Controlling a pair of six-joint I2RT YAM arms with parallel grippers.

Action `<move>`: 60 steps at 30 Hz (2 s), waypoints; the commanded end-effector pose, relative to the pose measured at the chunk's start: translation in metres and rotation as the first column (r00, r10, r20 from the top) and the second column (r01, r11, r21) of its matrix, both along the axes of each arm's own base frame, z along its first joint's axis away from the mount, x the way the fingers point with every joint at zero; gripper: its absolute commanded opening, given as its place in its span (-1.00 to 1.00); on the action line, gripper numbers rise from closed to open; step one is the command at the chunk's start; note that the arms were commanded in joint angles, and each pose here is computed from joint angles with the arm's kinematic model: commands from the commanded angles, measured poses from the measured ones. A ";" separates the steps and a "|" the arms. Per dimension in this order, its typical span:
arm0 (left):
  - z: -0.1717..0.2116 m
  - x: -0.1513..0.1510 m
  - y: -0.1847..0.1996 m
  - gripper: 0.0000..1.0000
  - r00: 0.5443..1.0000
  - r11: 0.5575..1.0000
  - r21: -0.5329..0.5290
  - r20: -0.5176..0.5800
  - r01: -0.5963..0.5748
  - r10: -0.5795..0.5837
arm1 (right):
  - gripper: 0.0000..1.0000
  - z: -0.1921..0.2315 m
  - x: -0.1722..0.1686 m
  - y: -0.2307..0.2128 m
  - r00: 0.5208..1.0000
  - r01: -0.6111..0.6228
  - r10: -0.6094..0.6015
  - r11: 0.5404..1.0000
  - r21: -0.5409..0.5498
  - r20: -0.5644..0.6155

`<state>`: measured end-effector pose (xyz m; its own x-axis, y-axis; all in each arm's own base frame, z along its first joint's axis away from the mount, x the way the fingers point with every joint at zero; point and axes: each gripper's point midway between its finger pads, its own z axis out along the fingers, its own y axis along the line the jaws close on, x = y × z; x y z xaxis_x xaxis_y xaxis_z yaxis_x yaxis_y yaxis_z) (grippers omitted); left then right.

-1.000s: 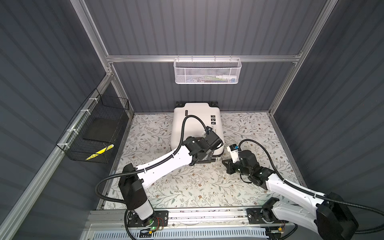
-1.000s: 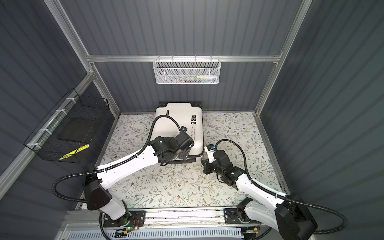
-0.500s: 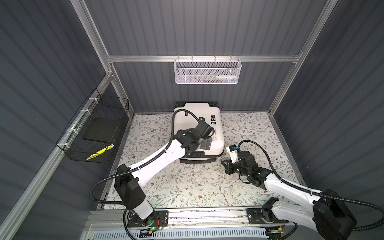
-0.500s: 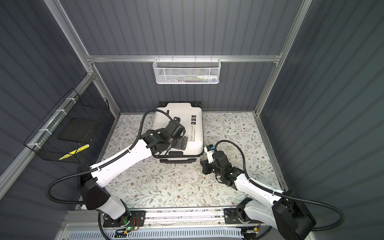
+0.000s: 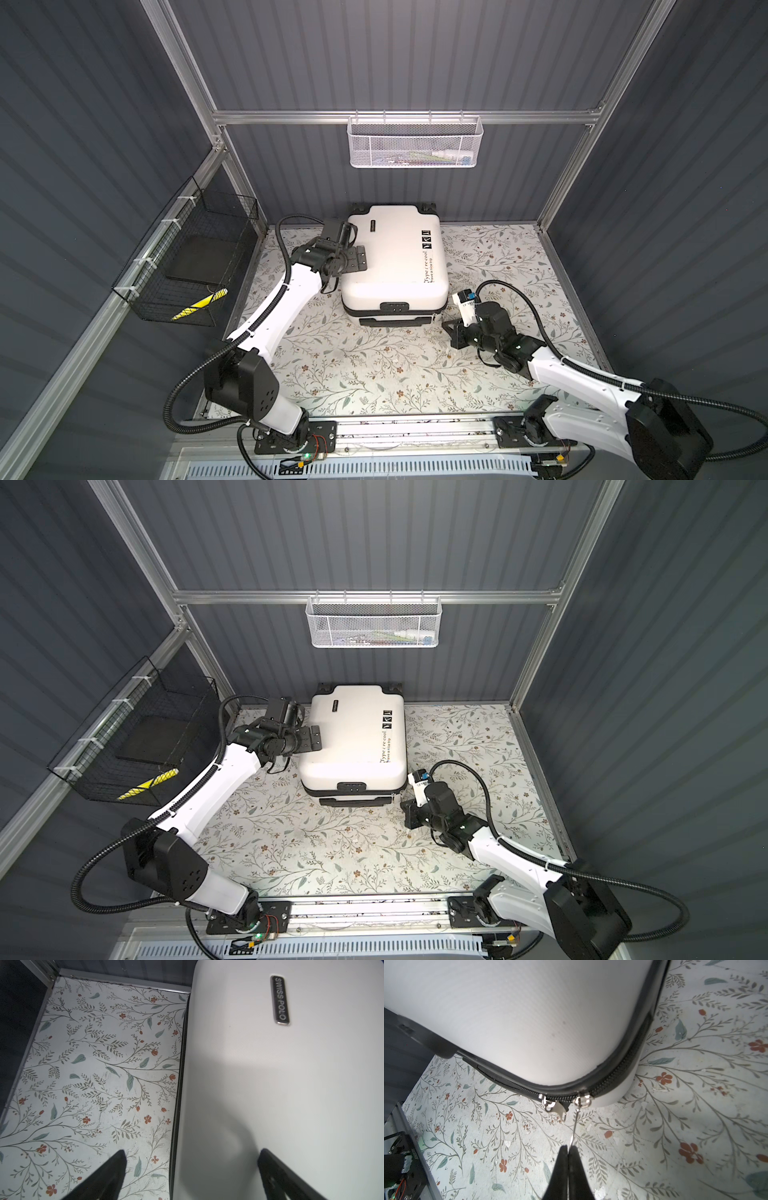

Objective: Pack the luggage

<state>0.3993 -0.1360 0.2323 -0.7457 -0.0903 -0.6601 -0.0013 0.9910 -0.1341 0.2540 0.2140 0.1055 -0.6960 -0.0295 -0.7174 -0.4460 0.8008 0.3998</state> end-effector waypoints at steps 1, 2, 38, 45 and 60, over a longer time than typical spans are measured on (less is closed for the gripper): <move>-0.011 -0.007 -0.009 0.99 0.997 0.996 -0.057 -0.021 0.071 -0.072 | -1.00 0.007 -0.014 0.019 0.994 -0.111 0.111 0.993 0.036 -0.006; -0.014 -0.008 -0.012 1.00 0.996 0.994 -0.068 -0.026 0.083 -0.085 | -1.00 0.007 -0.014 0.020 0.993 -0.114 0.114 0.993 0.038 -0.005; -0.036 -0.014 -0.040 0.99 0.985 0.962 -0.221 -0.039 0.157 -0.169 | 0.60 0.050 -0.007 0.004 0.998 -0.034 0.033 0.999 0.031 0.049; -0.023 -0.012 -0.048 0.99 0.981 0.949 -0.253 -0.010 0.186 -0.195 | 0.97 0.070 0.008 -0.027 0.995 0.072 -0.076 0.996 0.052 0.061; 0.074 -0.013 0.000 1.00 0.972 0.993 -0.042 0.215 0.112 -0.101 | 0.98 0.128 0.042 -0.101 0.938 0.331 -0.341 0.936 0.120 0.069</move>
